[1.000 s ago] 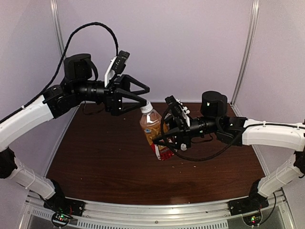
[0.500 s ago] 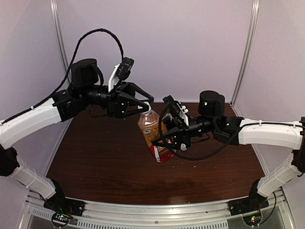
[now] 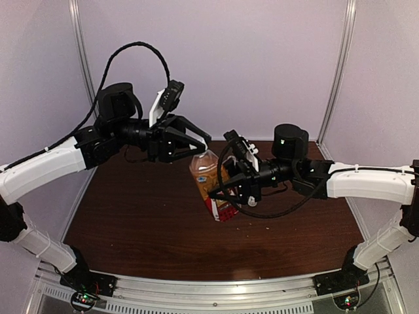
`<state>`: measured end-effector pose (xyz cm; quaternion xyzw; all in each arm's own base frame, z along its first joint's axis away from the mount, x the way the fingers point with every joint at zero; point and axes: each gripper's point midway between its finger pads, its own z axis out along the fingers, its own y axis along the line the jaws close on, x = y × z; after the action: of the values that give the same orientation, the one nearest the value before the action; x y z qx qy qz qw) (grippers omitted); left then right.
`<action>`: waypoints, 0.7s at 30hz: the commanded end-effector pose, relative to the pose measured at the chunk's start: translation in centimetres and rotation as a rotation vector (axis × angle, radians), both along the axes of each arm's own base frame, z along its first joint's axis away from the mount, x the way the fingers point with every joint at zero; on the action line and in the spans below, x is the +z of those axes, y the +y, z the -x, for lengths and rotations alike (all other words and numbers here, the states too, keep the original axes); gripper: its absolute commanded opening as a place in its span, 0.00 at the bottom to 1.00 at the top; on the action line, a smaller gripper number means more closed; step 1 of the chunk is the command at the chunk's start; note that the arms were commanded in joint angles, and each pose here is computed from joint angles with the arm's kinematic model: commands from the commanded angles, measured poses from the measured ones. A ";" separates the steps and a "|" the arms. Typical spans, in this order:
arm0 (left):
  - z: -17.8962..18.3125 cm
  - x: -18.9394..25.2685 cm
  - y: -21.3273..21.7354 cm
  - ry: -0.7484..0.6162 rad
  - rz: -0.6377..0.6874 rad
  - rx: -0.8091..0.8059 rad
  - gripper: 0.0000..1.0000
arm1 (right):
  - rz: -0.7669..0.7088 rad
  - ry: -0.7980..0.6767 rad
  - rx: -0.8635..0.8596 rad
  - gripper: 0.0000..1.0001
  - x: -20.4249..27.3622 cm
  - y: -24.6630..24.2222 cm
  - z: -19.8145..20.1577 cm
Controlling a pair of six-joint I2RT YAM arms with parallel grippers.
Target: Unscrew the bottle caps
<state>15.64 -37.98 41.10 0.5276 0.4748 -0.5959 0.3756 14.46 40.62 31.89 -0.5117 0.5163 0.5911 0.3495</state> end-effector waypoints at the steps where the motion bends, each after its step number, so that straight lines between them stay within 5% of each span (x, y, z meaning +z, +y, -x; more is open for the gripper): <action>1: 0.3 1.2 0.4 -0.034 0.048 -0.006 0.39 | -0.032 -0.030 0.005 0.46 1.1 0.0 0.0; 8: 0.3 1.5 0.6 -0.037 0.053 -0.005 0.35 | -0.026 -0.030 0.001 0.46 0.8 0.1 -0.2; 16: 0.2 1.6 0.7 -0.022 0.050 0.003 0.01 | -0.003 -0.036 -0.056 0.44 0.3 0.1 -1.0; 21: -2.0 1.8 0.5 0.013 0.023 0.154 0.00 | 0.040 -0.069 -0.202 0.43 -0.3 0.1 -3.3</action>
<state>16.05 -37.94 41.33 0.5216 0.4768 -0.5929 0.3861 15.40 40.72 31.68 -0.5030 0.5302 0.5753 0.3674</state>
